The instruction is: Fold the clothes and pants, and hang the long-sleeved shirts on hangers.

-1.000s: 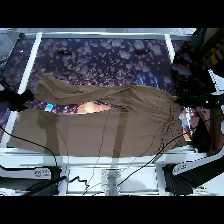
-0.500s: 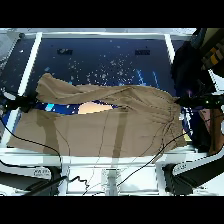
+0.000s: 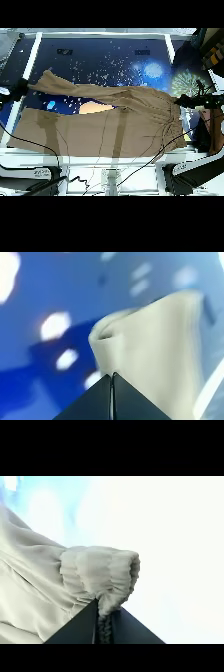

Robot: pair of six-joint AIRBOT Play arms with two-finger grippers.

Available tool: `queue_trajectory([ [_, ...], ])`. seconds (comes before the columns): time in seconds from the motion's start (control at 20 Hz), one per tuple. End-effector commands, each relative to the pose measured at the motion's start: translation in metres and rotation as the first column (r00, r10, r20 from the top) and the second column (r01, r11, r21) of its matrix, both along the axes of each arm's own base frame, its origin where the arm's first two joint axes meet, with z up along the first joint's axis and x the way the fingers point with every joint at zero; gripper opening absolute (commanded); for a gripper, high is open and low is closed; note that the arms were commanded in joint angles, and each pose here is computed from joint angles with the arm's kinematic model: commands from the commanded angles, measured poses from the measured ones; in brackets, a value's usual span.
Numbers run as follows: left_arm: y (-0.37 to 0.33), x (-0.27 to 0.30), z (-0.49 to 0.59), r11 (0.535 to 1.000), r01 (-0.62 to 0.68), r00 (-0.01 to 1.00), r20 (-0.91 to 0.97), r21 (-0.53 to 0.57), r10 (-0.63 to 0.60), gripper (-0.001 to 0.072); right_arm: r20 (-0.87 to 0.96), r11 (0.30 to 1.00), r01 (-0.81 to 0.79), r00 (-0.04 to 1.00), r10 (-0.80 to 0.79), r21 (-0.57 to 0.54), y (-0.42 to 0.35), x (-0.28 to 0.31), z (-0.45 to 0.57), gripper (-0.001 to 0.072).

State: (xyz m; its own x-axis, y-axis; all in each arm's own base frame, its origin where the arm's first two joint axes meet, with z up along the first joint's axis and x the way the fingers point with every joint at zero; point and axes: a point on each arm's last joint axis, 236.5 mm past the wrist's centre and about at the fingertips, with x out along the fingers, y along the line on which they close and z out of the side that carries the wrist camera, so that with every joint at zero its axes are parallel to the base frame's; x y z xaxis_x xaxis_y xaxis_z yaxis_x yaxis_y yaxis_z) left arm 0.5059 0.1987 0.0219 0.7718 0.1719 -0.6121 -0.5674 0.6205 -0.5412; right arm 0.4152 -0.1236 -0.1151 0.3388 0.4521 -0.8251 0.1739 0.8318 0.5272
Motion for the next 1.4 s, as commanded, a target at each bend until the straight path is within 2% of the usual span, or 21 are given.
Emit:
queue_trajectory([
  [0.0,0.003,0.002,0.107,0.985,0.027,0.984,0.167,0.171,-0.056,0.0012,0.023,0.999,0.016,1.0,-0.017,0.034,0.005,0.006,0.009,0.0039],
  [0.1,-0.004,-0.014,0.171,0.961,0.028,0.964,0.248,0.274,-0.099,0.0012,0.041,0.999,0.02,0.999,-0.022,0.033,0.005,0.008,0.017,0.0039],
  [0.2,-0.013,-0.034,0.223,0.916,0.028,0.942,0.295,0.401,-0.158,0.001,0.053,0.999,0.02,0.998,-0.021,0.025,0.005,0.01,0.023,0.0039],
  [0.35,-0.011,-0.054,0.25,0.853,0.015,0.945,0.272,0.521,-0.183,0.0009,0.056,1.0,0.019,0.998,-0.021,0.023,0.004,0.01,0.024,0.0039],
  [0.55,-0.014,-0.036,0.18,0.885,0.138,0.971,0.113,0.445,-0.209,0.001,0.056,1.0,0.02,0.998,-0.021,0.022,0.004,0.01,0.024,0.0039],
  [0.75,-0.001,0.008,0.072,0.914,0.186,0.98,-0.004,0.361,-0.198,0.0011,0.066,0.999,0.032,0.997,-0.033,0.007,0.0,0.013,0.024,0.0039],
  [0.9,-0.007,0.048,0.029,0.967,0.081,0.988,0.108,0.241,-0.11,0.0012,0.079,0.999,0.048,0.996,-0.047,-0.011,-0.005,0.017,0.023,0.0039],
  [1.1,-0.007,0.077,0.046,0.939,-0.047,0.963,0.266,0.341,-0.049,0.0012,0.102,0.996,0.077,0.992,-0.073,-0.042,-0.014,0.024,0.022,0.0039],
  [1.15,-0.007,0.08,0.05,0.931,-0.07,0.955,0.293,0.358,-0.041,0.0044,0.105,0.996,0.081,0.992,-0.076,-0.046,-0.015,0.025,0.022,0.0039],
  [1.2,-0.008,0.081,0.051,0.93,-0.073,0.953,0.299,0.36,-0.041,0.0266,0.107,0.995,0.083,0.991,-0.077,-0.048,-0.016,0.025,0.022,0.0039],
  [1.25,-0.014,0.081,0.049,0.937,-0.048,0.958,0.281,0.345,-0.054,0.0627,0.107,0.995,0.083,0.991,-0.077,-0.047,-0.016,0.025,0.022,0.0039],
  [1.3,-0.022,0.079,0.045,0.951,-0.016,0.964,0.257,0.31,-0.068,0.0702,0.106,0.995,0.083,0.991,-0.077,-0.047,-0.016,0.025,0.022,0.0039],
  [1.35,-0.028,0.074,0.041,0.96,0.029,0.972,0.217,0.28,-0.092,0.0701,0.106,0.995,0.082,0.991,-0.077,-0.047,-0.016,0.025,0.022,0.0039],
])
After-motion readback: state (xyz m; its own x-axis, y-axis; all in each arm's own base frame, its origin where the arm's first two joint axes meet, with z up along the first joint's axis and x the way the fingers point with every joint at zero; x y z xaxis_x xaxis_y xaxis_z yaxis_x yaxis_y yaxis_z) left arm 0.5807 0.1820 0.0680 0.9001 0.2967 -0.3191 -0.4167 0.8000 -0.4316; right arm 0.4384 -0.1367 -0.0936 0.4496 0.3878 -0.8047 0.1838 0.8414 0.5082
